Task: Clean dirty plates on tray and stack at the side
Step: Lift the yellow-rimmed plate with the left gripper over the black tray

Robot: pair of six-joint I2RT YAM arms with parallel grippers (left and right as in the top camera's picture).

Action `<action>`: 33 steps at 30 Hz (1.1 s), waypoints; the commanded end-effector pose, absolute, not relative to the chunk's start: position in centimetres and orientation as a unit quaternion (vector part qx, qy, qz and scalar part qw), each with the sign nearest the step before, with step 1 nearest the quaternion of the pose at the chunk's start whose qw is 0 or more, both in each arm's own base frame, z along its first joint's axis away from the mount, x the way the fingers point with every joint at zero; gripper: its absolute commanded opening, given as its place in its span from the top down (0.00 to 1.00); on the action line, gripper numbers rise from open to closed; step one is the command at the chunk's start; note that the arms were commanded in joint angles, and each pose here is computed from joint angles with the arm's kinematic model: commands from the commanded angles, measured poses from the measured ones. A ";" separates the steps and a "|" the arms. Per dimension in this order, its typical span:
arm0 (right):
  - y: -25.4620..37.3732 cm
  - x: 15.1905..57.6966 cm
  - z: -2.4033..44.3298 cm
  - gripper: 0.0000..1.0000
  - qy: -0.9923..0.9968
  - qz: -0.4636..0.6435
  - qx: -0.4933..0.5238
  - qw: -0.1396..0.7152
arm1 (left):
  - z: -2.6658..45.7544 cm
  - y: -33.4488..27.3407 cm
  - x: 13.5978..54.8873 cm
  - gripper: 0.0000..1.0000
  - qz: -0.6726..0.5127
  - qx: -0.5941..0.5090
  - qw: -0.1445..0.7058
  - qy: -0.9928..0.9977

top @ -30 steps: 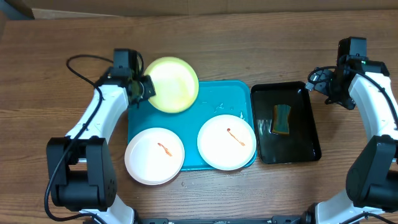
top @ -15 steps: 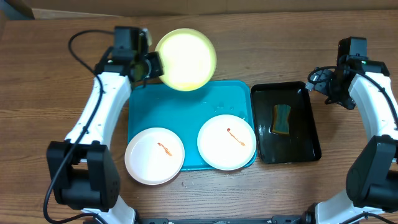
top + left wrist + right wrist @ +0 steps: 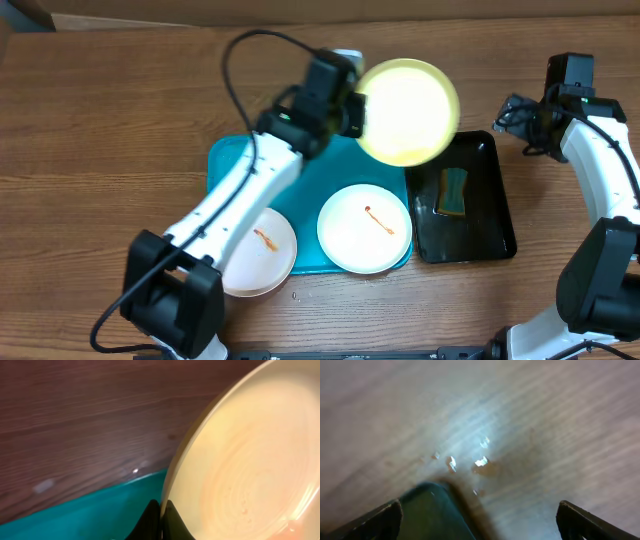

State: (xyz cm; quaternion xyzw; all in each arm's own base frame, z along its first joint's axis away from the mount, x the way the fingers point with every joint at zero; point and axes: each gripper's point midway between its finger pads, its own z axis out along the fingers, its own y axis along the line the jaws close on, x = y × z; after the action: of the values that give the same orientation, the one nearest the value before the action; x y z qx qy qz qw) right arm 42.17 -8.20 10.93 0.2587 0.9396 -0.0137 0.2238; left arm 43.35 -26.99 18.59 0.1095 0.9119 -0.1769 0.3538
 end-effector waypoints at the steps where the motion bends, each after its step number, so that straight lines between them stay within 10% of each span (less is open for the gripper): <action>1: -8.1 43.7 12.1 0.00 0.933 0.001 0.257 0.254 | 20.1 -29.3 43.3 0.96 -0.159 0.110 0.391 0.900; 33: -25.2 37.4 12.4 0.00 0.842 0.002 0.468 0.268 | 24.6 -36.9 33.4 0.96 0.138 0.303 0.531 0.779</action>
State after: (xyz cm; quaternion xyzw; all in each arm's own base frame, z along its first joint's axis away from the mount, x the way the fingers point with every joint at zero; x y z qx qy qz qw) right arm 36.84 -24.95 11.72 0.4682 0.8454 -0.0014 0.2570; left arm 33.67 -37.32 22.23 0.2998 0.8111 0.0595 0.4987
